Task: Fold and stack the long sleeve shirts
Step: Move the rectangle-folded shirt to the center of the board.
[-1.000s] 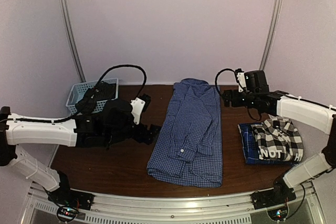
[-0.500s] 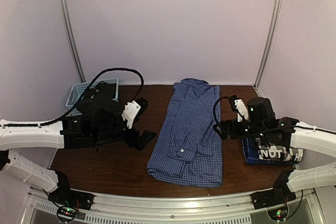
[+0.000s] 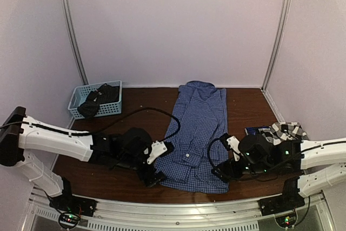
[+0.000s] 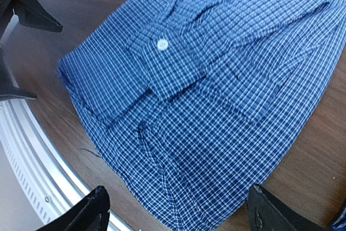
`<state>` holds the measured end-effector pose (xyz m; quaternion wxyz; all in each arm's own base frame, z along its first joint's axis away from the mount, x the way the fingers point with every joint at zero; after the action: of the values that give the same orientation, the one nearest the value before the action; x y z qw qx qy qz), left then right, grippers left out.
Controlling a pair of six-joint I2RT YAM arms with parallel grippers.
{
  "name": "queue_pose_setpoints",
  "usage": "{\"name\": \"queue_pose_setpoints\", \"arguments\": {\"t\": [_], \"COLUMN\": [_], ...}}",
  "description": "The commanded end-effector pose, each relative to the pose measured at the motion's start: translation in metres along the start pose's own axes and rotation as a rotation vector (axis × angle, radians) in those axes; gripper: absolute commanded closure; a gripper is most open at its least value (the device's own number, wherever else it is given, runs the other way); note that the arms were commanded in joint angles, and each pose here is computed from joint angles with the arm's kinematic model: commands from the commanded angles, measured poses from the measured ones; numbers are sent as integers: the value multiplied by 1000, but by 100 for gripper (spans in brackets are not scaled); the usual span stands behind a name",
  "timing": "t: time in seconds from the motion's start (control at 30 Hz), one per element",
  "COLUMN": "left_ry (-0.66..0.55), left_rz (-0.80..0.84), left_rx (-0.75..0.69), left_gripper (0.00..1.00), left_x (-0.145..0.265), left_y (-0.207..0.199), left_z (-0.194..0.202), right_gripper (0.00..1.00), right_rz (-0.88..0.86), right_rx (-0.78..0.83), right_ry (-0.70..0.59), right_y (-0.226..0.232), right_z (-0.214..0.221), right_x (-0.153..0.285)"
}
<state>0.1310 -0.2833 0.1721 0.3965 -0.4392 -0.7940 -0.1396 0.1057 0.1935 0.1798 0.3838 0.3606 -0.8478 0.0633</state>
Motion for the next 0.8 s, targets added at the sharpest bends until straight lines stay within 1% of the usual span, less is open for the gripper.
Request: {"name": "queue_pose_setpoints", "arguments": {"t": [0.0,0.13,0.23,0.43,0.6,0.77], "left_ry": [89,118,131,192,209,213], "left_rz": [40,38,0,-46,-48,-32], "left_rx": [-57,-81,-91,-111,-131,-157], "left_gripper": [3,3,2,3,13,17], "left_x": [-23,-32,-34,-44,-51,-57], "left_y": [-13,-15,-12,-8,-7,-9], "left_z": [18,22,24,31,36,36], "right_gripper": [12,11,7,5,8,15], "right_rz": [127,184,206,185,161,140], "right_rx": [40,128,181,233,258,267], "right_ry": [119,210,258,314,346,376], "right_y": [9,21,26,31,32,32], "right_z": [14,18,20,24,29,37], "right_x": [-8,-22,-31,-38,-43,-49]}}
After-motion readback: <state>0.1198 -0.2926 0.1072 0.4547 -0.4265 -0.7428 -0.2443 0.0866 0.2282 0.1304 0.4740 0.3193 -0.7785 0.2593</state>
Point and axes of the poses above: each gripper's point midway between its finger pads, its own x axis back along the fingers, its own y axis along the line the jaws close on, z = x × y, the point moved 10 cm from there along x, back along the fingers, and after that the axes turned 10 degrees about x, right-handed, at the moved point
